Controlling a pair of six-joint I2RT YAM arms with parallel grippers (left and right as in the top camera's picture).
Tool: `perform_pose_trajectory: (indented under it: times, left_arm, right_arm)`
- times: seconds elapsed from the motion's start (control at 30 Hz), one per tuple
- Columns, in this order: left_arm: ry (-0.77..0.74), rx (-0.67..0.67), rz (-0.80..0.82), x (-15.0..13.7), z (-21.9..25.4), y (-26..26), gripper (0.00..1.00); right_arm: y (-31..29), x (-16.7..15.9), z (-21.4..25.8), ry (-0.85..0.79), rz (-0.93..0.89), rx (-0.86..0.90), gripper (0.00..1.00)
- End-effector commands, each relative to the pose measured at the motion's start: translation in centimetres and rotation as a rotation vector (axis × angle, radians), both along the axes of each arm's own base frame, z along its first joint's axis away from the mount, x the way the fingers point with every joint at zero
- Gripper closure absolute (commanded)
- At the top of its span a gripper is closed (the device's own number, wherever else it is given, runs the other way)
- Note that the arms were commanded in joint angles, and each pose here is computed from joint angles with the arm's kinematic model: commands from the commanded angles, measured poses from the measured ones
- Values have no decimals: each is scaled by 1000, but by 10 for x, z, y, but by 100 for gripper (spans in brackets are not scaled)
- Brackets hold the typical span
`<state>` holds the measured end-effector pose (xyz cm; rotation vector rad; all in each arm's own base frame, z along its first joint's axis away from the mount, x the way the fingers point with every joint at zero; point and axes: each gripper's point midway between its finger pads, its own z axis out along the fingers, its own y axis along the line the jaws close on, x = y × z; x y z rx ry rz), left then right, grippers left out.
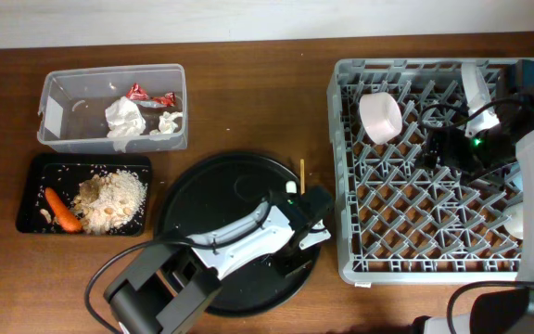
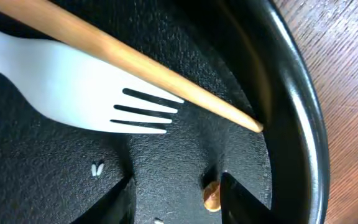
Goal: Sort waste into correct bins and load items into the dishwasher rack
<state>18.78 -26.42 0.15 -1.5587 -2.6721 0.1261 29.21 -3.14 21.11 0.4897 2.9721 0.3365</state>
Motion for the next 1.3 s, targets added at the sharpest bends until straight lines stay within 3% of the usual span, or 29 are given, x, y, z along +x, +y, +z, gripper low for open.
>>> perform_pose_trajectory:
  times: [0.0, 0.07, 0.13, 0.27, 0.33, 0.5, 0.63, 0.77, 1.0, 1.2, 1.23, 1.27]
  left_arm:
    - [76, 34, -1, -15, -21, 6, 58]
    - [51, 74, 9, -12, -21, 13, 48]
    - [17, 149, 42, -7, -19, 28, 48]
    - [78, 230, 76, -22, -13, 45, 50]
    - [86, 245, 87, -24, -11, 48, 60]
    - [106, 289, 124, -25, 6, 50, 58]
    - [57, 287, 164, -18, 20, 51, 53]
    - [166, 218, 179, -36, 22, 37, 52]
    - [194, 261, 198, -52, 5, 53, 52]
    - [171, 224, 199, -45, 2, 45, 62]
    - [168, 226, 198, -45, 2, 45, 69]
    - [165, 224, 198, -44, 2, 44, 70]
  right_arm:
    - [-1, -2, 6, -24, 9, -12, 7]
    - [-1, -2, 6, -24, 9, -12, 7]
    - [-1, -2, 6, -24, 9, -12, 7]
    - [-1, -2, 6, -24, 9, -12, 7]
    - [-1, -2, 6, -23, 9, -12, 7]
    - [-1, -2, 6, -22, 9, -12, 7]
    - [-1, -2, 6, -22, 9, -12, 7]
    - [-1, -3, 6, -20, 9, -12, 6]
    - [-1, -3, 6, -20, 9, -11, 6]
    - [-1, -3, 6, -20, 9, -12, 6]
    - [-1, -3, 6, -20, 9, -12, 6]
    - [-1, -3, 6, -20, 9, -11, 6]
